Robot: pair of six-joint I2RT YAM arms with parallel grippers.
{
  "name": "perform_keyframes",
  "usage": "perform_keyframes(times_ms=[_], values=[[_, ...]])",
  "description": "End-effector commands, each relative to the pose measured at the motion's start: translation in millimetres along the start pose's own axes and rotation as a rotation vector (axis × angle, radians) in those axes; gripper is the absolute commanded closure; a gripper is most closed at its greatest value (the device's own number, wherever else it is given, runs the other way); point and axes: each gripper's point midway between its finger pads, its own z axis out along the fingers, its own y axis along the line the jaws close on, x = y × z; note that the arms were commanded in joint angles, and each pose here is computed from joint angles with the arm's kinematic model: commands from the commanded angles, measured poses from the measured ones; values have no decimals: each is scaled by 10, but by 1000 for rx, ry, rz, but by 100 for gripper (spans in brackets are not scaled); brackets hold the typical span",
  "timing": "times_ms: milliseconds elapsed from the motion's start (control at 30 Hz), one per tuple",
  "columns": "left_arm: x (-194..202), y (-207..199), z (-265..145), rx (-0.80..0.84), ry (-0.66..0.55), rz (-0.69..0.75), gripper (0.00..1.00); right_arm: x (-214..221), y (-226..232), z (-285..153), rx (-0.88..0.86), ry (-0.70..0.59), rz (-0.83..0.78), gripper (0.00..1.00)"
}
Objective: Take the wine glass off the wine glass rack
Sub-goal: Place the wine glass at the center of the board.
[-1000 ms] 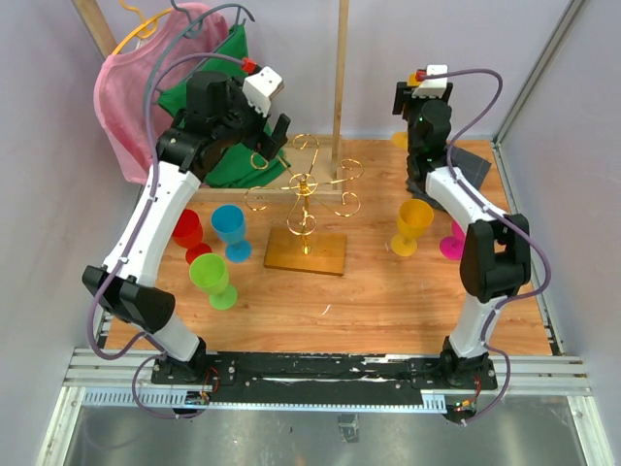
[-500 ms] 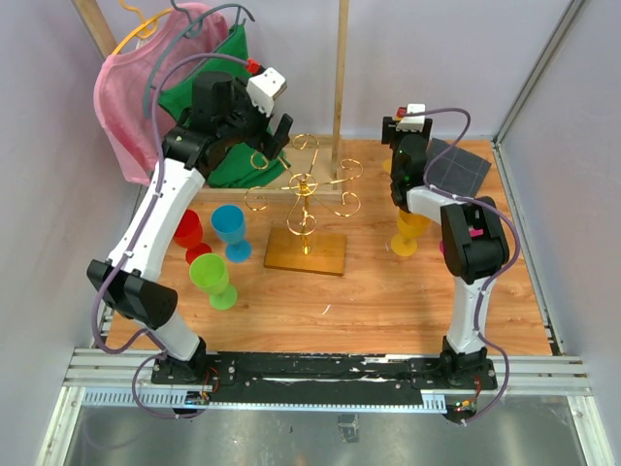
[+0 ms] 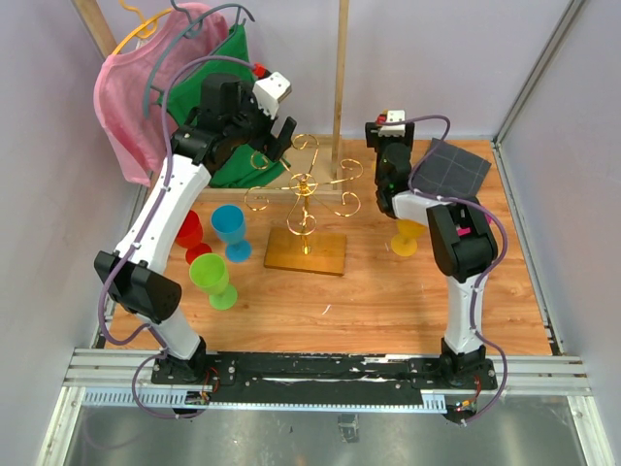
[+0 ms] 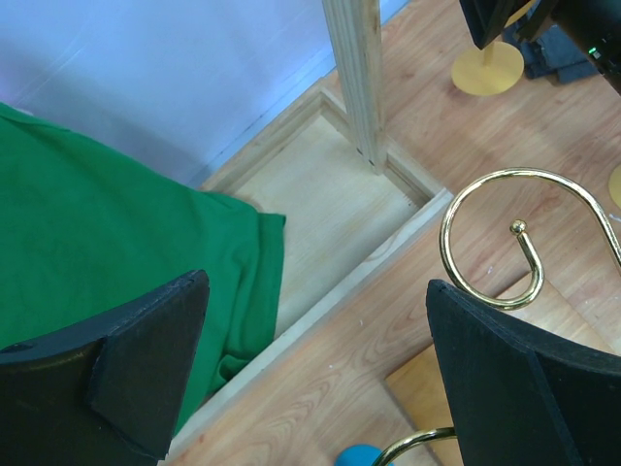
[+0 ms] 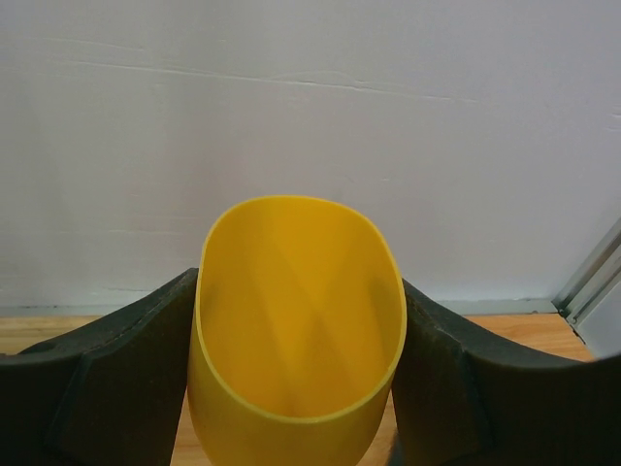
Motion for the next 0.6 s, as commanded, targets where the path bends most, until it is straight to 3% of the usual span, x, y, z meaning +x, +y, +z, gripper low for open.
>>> perform_keyframes(times_ms=[0,567], values=[[-123,-37,-61,12,-30,24,1,-107,67,-34,20,-49,-9,52],[-104,-63,-47,24,-26,24,1,-321,326,-86,64,-75,-4,53]])
